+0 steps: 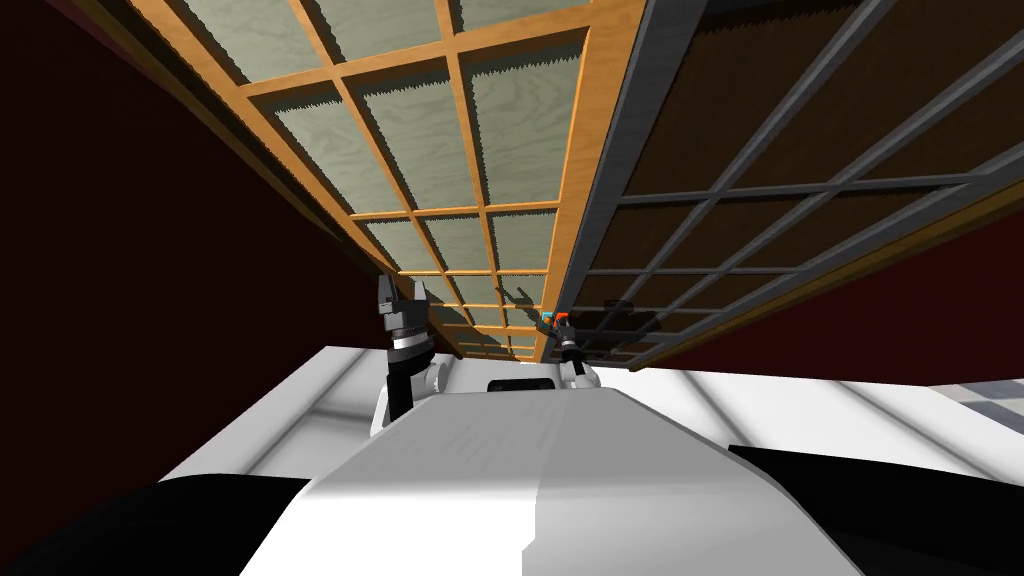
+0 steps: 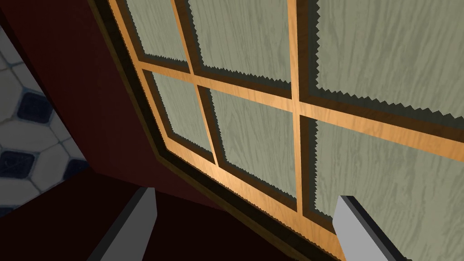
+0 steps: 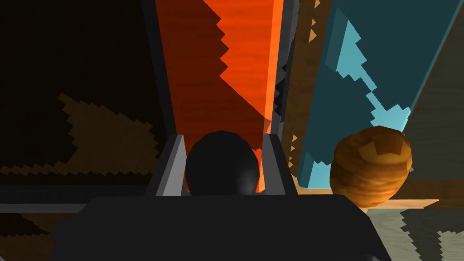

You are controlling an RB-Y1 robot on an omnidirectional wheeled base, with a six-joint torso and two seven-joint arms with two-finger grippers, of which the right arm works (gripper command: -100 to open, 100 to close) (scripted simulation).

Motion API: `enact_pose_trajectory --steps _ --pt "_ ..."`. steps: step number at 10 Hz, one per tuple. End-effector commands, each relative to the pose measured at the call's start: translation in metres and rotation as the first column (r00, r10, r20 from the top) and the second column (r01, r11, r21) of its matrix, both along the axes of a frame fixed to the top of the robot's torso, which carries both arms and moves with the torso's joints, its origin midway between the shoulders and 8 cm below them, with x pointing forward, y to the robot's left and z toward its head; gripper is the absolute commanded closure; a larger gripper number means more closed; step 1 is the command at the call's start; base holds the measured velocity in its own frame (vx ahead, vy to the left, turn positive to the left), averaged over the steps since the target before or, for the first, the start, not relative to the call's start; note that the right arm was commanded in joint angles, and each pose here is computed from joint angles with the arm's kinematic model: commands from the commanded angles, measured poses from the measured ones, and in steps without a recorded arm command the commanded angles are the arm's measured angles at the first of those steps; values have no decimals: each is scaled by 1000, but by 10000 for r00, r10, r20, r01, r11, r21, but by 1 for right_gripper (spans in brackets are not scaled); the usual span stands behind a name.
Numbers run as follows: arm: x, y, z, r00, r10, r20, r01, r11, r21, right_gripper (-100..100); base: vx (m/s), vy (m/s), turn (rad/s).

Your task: Pull the door open

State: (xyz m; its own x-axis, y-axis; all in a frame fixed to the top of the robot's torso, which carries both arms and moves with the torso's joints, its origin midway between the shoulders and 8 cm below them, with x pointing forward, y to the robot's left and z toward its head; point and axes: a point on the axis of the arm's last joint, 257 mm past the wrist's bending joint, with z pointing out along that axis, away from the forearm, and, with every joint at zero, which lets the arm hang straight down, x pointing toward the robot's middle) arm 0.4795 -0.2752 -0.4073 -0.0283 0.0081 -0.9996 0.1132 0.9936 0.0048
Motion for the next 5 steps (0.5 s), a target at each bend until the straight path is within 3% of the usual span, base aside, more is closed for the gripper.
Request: enact_pose_trajectory --steps 1,3,4,5 --pt "0 -2 2 10000 -35 44 35 10000 -18 100 0 0 0" --pt "0 -2 2 10000 -35 44 35 10000 -18 100 0 0 0" --pt "-16 -10 -16 9992 -185 -354 191 9997 153 100 -87 60 -4" --pt "-16 -10 -16 9992 -185 -354 191 9997 153 100 -136 54 -47"
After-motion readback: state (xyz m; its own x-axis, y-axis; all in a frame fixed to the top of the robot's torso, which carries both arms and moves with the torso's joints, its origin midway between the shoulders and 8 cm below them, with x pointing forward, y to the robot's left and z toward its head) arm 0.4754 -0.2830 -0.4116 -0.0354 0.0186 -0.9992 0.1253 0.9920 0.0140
